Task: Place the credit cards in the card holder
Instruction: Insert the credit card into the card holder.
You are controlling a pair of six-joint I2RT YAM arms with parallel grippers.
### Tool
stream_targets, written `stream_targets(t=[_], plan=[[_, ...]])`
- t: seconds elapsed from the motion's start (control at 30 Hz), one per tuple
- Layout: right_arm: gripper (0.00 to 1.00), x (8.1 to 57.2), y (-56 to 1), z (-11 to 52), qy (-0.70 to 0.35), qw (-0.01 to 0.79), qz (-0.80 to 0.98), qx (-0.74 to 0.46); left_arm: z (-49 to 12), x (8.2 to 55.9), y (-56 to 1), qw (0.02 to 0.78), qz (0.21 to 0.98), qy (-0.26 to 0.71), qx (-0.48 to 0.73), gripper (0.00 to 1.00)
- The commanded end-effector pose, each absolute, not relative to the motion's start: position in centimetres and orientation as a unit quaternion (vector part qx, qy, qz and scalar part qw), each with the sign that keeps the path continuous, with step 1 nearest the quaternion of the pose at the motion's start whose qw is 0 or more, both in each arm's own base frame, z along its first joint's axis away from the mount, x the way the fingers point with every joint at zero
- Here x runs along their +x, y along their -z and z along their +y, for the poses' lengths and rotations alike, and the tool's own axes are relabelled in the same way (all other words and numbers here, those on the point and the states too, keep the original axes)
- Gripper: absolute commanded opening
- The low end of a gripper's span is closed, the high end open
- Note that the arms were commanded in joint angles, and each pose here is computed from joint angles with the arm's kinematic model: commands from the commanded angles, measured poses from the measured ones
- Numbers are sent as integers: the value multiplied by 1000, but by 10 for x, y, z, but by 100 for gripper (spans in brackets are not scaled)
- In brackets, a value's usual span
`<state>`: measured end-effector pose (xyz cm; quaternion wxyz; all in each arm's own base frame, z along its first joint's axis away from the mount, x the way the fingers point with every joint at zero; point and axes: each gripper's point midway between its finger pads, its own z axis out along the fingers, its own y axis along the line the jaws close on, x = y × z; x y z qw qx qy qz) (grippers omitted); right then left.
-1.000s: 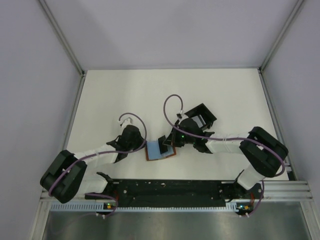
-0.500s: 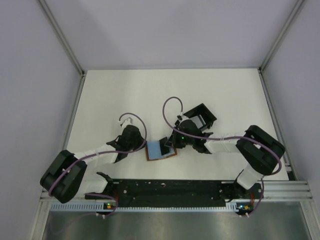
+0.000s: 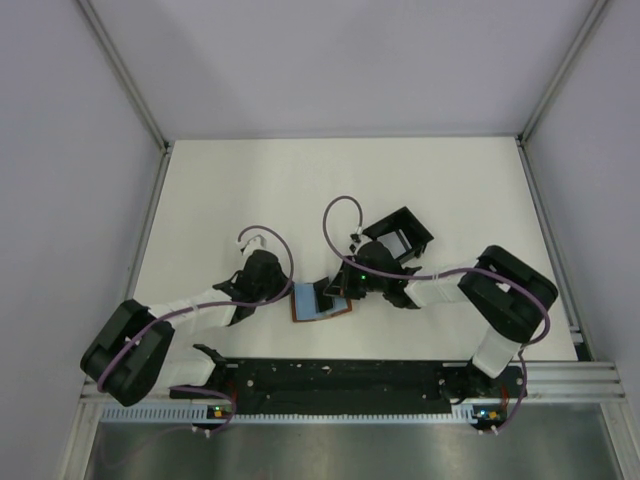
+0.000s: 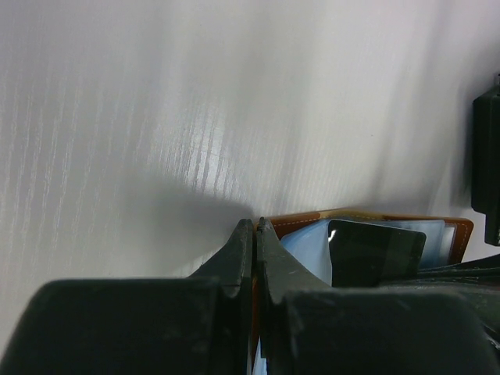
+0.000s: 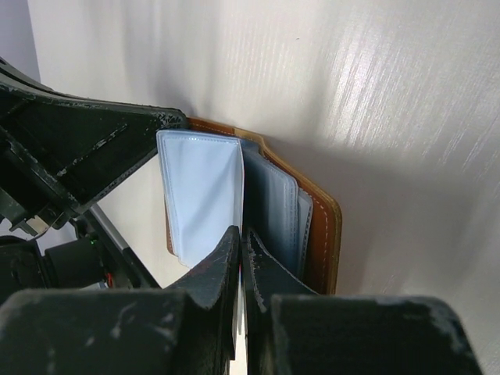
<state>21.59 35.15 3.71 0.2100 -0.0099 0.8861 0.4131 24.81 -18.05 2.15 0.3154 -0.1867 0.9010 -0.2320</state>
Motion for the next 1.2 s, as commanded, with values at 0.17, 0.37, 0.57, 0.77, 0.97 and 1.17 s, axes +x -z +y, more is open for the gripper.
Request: stream_targets(t=[0.17, 0.37, 0.57, 0.77, 0.97, 1.17], plan=[[0, 195, -20, 340, -381, 175, 908, 3, -165, 226, 5, 273, 923, 187, -196, 0], [0, 205, -28, 324, -350, 217, 911, 15, -162, 227, 5, 277, 921, 180, -204, 0], [0, 200, -23, 332, -361, 196, 912, 2, -163, 227, 5, 276, 922, 182, -202, 0], [0, 192, -17, 346, -379, 164, 911, -11, -164, 227, 4, 276, 922, 186, -200, 0], [0, 192, -17, 351, -388, 158, 908, -3, -165, 227, 4, 276, 921, 188, -200, 0], [0, 194, -15, 344, -379, 160, 911, 37, -163, 226, 4, 276, 921, 184, -206, 0]])
